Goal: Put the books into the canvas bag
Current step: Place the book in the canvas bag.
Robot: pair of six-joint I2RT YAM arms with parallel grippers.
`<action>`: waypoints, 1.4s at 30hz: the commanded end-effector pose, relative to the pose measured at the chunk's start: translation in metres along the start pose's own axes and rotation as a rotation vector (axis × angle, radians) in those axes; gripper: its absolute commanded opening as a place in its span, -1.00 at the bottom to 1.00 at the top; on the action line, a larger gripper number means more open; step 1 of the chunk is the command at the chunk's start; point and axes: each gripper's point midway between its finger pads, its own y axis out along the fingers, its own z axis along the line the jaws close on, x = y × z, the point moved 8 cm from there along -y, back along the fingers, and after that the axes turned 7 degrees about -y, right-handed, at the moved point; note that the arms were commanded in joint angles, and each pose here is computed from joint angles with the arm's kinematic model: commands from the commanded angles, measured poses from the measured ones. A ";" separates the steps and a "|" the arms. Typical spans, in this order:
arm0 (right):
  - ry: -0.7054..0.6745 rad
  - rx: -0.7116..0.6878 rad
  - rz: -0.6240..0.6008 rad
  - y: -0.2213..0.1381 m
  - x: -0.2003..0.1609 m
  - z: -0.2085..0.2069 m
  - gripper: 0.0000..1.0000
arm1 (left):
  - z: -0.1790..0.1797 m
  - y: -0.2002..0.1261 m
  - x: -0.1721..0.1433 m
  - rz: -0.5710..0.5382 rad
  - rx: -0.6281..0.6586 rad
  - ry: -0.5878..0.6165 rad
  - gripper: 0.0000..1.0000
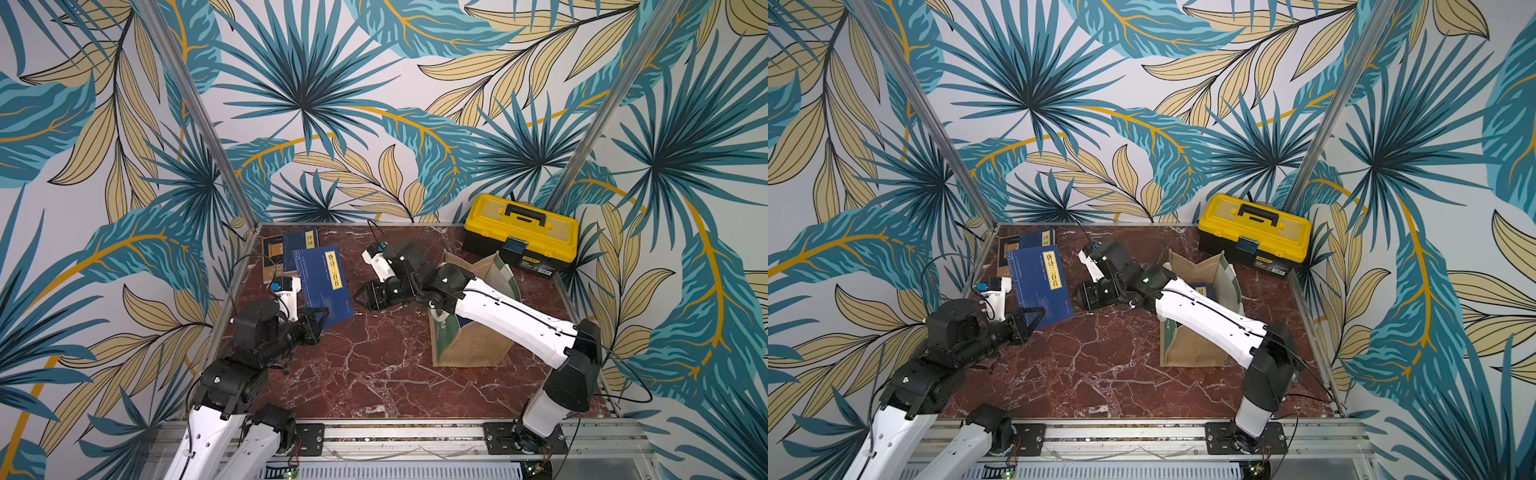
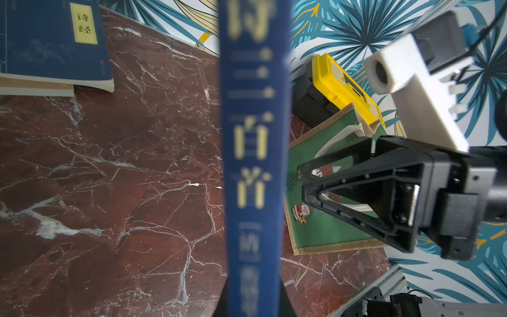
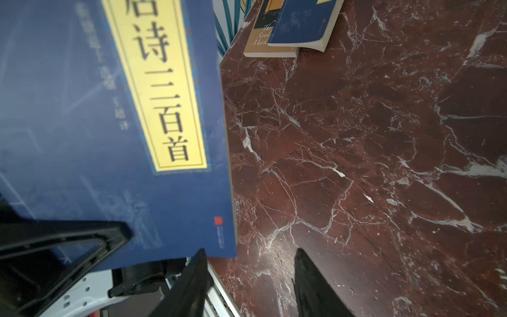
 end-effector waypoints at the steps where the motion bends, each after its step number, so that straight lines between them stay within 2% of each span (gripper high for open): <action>1: -0.015 0.025 -0.143 -0.028 0.025 0.012 0.10 | -0.026 -0.023 0.013 -0.049 -0.119 0.054 -1.00; 3: -0.023 0.022 -0.177 -0.041 0.027 0.013 0.16 | -0.035 -0.024 0.015 -0.035 -0.185 0.062 -1.00; 7: -0.019 0.048 -0.222 -0.067 0.033 0.016 0.27 | -0.058 -0.025 0.021 -0.032 -0.400 0.081 -1.00; 12: 0.034 0.106 -0.263 -0.093 0.039 0.011 0.38 | -0.079 -0.022 0.031 -0.013 -0.613 0.075 -1.00; 15: 0.077 0.160 -0.274 -0.106 0.044 0.001 0.39 | -0.087 -0.019 0.037 0.004 -0.676 0.060 -1.00; 19: 0.127 0.319 -0.273 -0.113 0.048 0.001 0.40 | -0.091 -0.015 0.040 0.025 -0.736 0.055 -1.00; 27: 0.132 0.538 -0.247 -0.120 0.050 0.015 0.37 | -0.090 -0.011 0.040 0.031 -0.733 0.044 -1.00; 29: 0.124 0.577 -0.239 -0.123 0.051 0.018 0.23 | -0.089 -0.009 0.041 0.028 -0.727 0.040 -1.00; 32: 0.135 0.588 -0.254 -0.128 0.049 0.017 -0.14 | -0.087 -0.006 0.041 0.025 -0.715 0.028 -1.00; 34: 0.155 0.565 -0.294 -0.133 0.047 0.010 -0.63 | -0.083 -0.001 0.040 0.034 -0.694 -0.020 -1.00; 36: 0.160 0.546 -0.331 -0.139 0.044 0.006 -0.99 | -0.080 0.004 0.038 0.059 -0.687 -0.048 -0.90; 42: 0.141 0.501 -0.336 -0.152 0.036 0.003 -1.00 | -0.080 0.015 0.035 0.146 -0.695 -0.085 -0.60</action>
